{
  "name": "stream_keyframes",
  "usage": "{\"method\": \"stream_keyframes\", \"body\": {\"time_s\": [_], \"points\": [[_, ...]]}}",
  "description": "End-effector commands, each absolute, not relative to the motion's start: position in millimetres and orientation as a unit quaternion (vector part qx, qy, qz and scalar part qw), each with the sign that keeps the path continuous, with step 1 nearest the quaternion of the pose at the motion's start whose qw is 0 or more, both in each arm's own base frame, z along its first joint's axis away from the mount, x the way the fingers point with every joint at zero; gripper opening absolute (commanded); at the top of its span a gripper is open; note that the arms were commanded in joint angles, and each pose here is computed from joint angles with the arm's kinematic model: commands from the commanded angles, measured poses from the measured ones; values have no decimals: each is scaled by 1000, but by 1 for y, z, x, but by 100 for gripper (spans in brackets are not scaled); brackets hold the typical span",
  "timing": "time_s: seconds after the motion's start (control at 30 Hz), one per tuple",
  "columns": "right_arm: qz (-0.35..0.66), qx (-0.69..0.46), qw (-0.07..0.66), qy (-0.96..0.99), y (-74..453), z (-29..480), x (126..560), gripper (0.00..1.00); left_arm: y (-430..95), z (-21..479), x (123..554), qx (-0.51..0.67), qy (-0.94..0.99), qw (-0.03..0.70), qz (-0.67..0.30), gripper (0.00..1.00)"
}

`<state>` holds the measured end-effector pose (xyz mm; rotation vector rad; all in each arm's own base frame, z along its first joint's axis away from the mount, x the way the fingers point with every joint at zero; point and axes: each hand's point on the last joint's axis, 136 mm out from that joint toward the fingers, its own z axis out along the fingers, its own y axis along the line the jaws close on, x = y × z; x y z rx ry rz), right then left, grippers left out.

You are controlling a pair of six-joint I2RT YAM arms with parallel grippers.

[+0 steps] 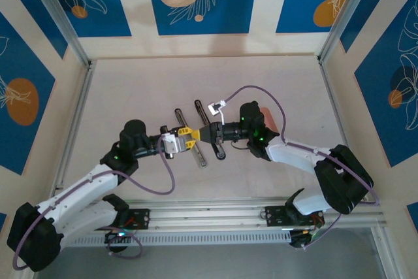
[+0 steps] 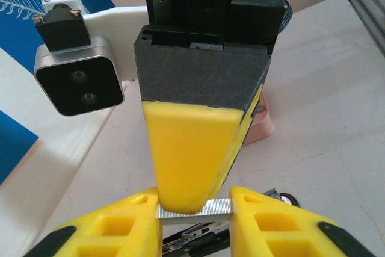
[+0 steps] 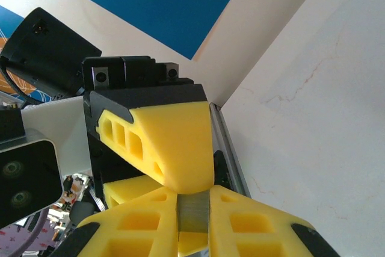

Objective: Load the staples into the stapler

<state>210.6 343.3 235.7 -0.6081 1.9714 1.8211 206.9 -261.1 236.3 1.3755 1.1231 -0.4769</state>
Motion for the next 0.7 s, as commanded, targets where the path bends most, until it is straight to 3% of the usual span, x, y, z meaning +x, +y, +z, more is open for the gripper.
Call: {"method": "stream_keyframes", "body": {"time_s": [0.0, 0.1, 0.17, 0.47, 0.67], "points": [[651, -220, 183, 703, 342, 230, 205, 20, -256, 233, 207, 597, 506, 591, -193, 26], [631, -195, 209, 721, 327, 223, 215, 37, -245, 224, 206, 602, 559, 542, -179, 26], [612, -172, 230, 737, 312, 217, 222, 42, -234, 212, 203, 608, 603, 489, -167, 25], [542, -143, 252, 789, 279, 200, 228, 46, -175, 132, 180, 609, 757, 216, -102, 23], [539, -140, 250, 792, 277, 194, 226, 46, -160, 91, 186, 586, 800, 108, -62, 24]]}}
